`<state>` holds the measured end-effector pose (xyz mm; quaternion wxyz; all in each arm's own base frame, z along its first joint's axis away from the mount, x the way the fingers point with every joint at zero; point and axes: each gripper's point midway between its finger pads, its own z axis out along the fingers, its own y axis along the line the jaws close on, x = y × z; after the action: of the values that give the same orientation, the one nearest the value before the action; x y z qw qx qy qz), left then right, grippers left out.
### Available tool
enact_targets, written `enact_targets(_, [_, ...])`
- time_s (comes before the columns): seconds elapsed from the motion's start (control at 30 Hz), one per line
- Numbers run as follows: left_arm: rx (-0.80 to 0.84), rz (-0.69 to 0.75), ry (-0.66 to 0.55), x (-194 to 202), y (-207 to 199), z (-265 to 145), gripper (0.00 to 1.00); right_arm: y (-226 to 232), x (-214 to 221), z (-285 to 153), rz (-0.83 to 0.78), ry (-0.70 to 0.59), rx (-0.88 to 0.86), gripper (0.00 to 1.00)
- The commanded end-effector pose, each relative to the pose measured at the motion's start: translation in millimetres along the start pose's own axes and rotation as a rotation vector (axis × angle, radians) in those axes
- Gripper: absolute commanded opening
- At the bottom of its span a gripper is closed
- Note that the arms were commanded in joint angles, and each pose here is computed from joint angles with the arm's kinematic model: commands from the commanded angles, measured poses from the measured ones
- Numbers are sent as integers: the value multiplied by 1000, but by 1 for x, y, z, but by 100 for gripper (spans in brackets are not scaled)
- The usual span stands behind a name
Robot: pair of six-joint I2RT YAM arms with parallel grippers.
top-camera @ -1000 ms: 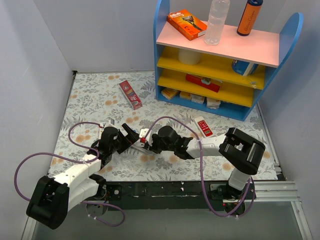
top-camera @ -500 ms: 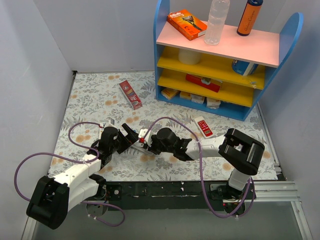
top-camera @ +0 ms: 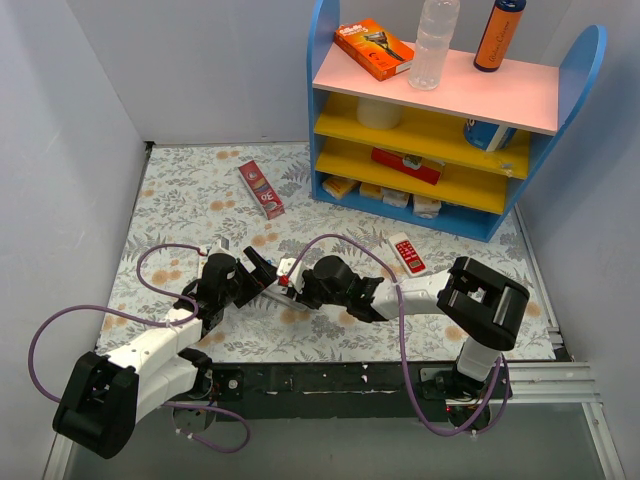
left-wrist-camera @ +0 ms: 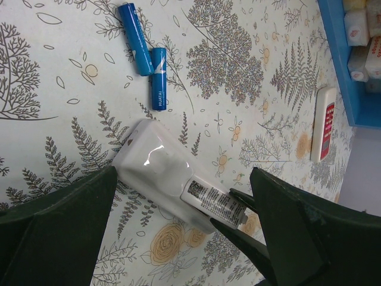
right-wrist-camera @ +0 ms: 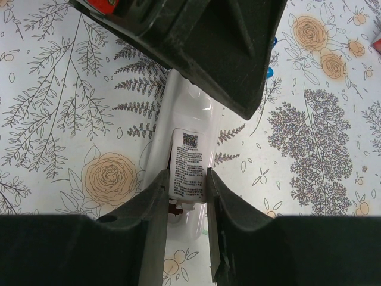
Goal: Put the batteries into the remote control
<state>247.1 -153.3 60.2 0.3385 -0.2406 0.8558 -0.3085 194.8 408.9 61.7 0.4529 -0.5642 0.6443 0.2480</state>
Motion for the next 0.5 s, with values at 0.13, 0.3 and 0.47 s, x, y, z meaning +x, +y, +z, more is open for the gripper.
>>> enact_targets(0.13, [15, 8, 1, 0, -3, -1, 96, 5, -6, 6, -16, -34, -18, 18])
enact_targets(0.3, [15, 9, 2, 0, -3, -1, 96, 6, -8, 6, -14, -34, -26, 23])
enact_targets(0.47, [16, 8, 0, -1, -4, -1, 96, 6, -8, 5, -11, -32, -28, 25])
